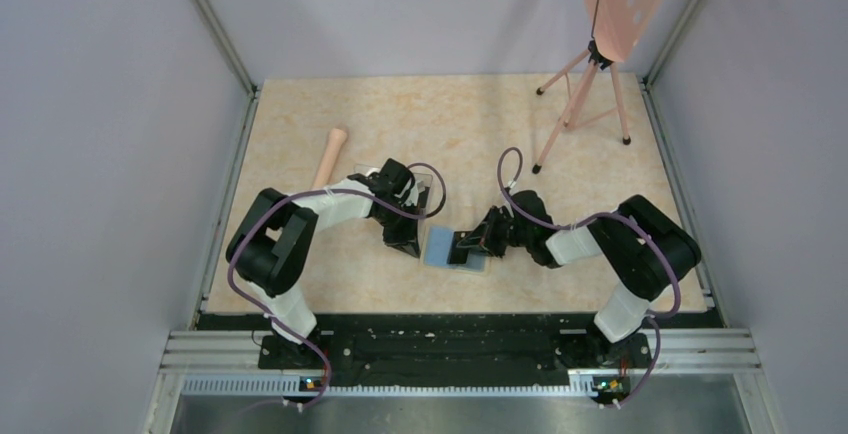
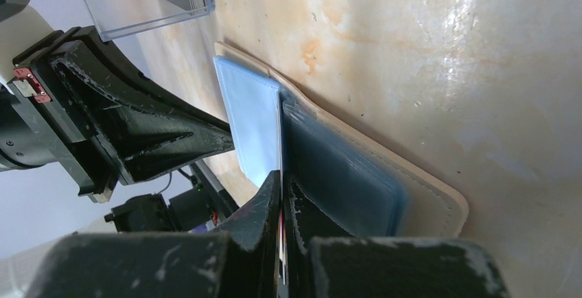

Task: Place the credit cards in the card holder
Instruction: Insert the credit card into the card holder.

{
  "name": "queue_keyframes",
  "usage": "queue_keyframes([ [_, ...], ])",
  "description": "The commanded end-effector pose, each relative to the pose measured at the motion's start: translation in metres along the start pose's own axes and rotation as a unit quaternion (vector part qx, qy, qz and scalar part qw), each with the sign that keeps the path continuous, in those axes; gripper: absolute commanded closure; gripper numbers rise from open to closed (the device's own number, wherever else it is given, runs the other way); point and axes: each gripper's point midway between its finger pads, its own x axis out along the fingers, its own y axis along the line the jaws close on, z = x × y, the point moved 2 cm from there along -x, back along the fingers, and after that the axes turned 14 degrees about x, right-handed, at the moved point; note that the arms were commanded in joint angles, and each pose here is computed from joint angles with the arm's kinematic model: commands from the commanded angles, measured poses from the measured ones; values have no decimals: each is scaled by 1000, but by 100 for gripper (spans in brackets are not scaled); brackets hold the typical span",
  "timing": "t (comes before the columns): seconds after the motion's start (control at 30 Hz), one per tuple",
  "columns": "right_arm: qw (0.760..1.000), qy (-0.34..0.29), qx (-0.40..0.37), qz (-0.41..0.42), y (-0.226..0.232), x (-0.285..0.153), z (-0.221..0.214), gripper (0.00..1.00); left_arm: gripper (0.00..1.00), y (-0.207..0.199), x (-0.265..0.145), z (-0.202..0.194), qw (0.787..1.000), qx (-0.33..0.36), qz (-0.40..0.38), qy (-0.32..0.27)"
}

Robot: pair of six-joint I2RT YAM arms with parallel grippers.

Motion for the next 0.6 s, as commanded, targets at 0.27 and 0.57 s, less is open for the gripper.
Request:
queue_keyframes([
  [0.27, 1000, 12, 3, -3, 0, -2, -2, 100, 100, 0, 5, -2, 1000, 13, 10, 13],
  [0.57, 998, 44, 2, -35, -5, -1, -17, 100, 100, -2, 4, -1, 1000, 18, 12, 14],
])
